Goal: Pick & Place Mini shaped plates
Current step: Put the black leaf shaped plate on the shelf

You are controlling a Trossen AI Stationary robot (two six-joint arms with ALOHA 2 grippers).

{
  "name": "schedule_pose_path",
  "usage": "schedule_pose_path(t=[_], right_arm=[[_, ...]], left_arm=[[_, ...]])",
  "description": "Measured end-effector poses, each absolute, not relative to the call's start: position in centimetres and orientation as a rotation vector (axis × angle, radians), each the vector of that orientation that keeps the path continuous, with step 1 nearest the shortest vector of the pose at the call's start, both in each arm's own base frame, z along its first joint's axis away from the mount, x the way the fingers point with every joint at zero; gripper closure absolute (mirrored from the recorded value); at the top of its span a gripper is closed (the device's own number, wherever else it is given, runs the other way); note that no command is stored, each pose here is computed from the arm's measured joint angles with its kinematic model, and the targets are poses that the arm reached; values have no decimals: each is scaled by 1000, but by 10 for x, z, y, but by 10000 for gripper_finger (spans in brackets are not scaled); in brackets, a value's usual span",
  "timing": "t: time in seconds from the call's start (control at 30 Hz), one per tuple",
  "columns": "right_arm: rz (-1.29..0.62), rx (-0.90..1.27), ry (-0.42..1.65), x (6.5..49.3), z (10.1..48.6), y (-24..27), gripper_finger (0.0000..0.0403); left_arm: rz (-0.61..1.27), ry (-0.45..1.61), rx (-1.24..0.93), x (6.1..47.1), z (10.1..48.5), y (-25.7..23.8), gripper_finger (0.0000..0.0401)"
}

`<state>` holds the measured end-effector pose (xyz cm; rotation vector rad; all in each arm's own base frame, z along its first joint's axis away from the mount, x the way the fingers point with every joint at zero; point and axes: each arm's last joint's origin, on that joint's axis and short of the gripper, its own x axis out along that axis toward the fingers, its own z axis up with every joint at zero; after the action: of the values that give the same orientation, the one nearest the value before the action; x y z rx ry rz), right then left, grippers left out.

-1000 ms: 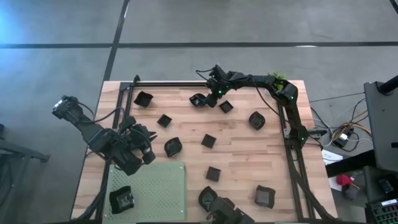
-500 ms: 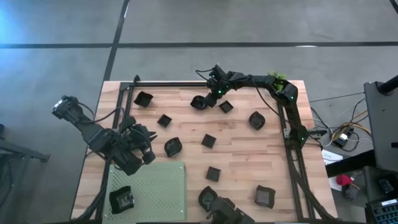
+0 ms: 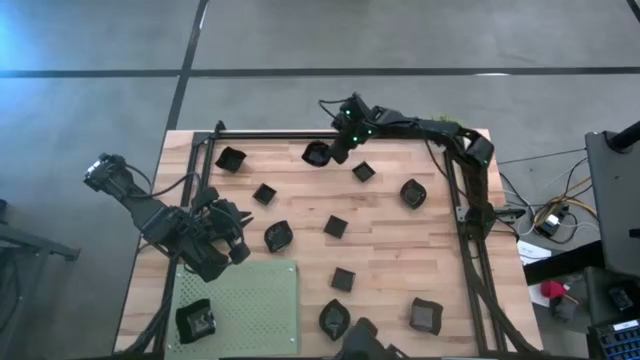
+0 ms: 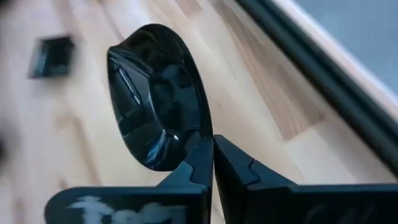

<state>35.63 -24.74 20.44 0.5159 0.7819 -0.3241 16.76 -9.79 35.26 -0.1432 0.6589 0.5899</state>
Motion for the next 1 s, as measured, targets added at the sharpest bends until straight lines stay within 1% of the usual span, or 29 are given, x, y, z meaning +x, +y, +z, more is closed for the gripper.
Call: schedule_pose_path(t=[0.23, 0.47, 0.57, 0.67, 0.77, 1.0], right_arm=[[-325, 377, 690, 353, 266, -208, 395], [-307, 203, 619, 355, 308, -147, 395], [-289, 144, 599, 356, 320, -125, 395], [-243, 116, 559, 358, 329, -105, 395], [-203, 97, 526, 363, 334, -91, 395], [-201, 59, 491, 370, 336, -72, 395]], left_arm=[[563, 631, -57, 171, 355, -99, 352], [491, 549, 192, 186, 352, -107, 352], [485, 513, 295, 193, 350, -109, 352], [560, 441, 322, 199, 349, -109, 352], [627, 415, 370, 202, 343, -106, 352], [730, 387, 325, 213, 333, -92, 352]])
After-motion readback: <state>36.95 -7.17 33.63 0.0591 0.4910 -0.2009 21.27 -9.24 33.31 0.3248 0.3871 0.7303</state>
